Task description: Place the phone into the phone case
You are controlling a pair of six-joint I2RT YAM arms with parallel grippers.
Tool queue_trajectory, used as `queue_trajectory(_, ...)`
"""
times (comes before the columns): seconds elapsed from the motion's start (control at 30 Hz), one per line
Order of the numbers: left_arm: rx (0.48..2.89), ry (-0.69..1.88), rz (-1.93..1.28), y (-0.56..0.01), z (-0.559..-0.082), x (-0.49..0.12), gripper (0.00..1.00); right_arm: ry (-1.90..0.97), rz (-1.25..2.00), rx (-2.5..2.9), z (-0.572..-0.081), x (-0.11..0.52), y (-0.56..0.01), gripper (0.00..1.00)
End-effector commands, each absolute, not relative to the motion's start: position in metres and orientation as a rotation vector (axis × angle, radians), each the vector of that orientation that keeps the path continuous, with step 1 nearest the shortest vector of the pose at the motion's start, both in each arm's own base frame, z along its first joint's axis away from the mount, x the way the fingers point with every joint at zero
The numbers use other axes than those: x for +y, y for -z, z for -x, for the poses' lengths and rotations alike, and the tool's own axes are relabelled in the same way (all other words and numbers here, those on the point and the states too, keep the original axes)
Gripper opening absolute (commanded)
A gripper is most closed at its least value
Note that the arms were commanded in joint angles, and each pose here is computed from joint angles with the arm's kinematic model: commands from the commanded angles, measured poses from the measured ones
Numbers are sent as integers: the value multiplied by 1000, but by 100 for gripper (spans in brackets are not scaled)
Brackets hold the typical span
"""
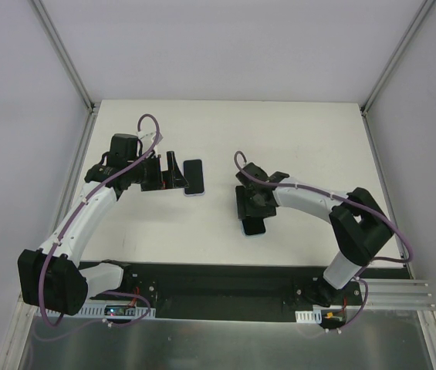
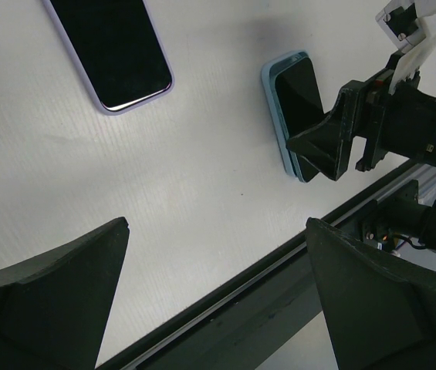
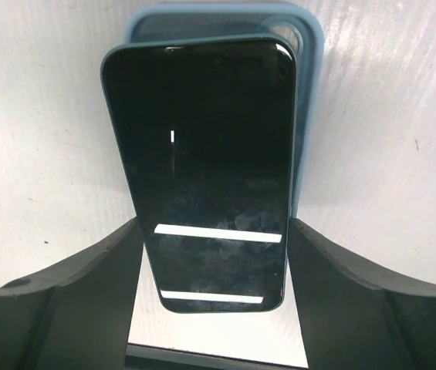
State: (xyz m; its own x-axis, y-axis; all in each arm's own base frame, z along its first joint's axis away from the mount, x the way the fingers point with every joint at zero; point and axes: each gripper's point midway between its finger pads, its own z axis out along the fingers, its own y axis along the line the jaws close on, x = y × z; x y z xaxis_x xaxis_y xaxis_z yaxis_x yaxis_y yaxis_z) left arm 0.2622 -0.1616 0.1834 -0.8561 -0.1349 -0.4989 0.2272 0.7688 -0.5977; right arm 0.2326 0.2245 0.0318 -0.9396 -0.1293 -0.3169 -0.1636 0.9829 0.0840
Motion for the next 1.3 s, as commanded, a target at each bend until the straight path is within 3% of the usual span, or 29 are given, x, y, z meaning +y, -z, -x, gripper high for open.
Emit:
queue_trajectory(0.0, 2433, 909, -91, -182, -263, -164, 97, -55, 100, 2751, -241, 220, -39, 48)
queue_trajectory(0.53, 2435, 929, -96, -182, -261, -166, 97, 14, 36, 2697, -248, 218, -46, 52)
queue_trajectory(0.9, 2443, 948, -99, -181, -260, -168, 98, -8, 124, 2698, -249, 227, -51, 71)
queue_trajectory(1.03, 2445, 964, -105, -181, -260, -170, 98, 1, 146, 2694, -250, 227, -51, 83)
queue_trajectory(1.27, 2437, 947, -103, -182, -259, -168, 98, 4, 180, 2686, -250, 225, -57, 84)
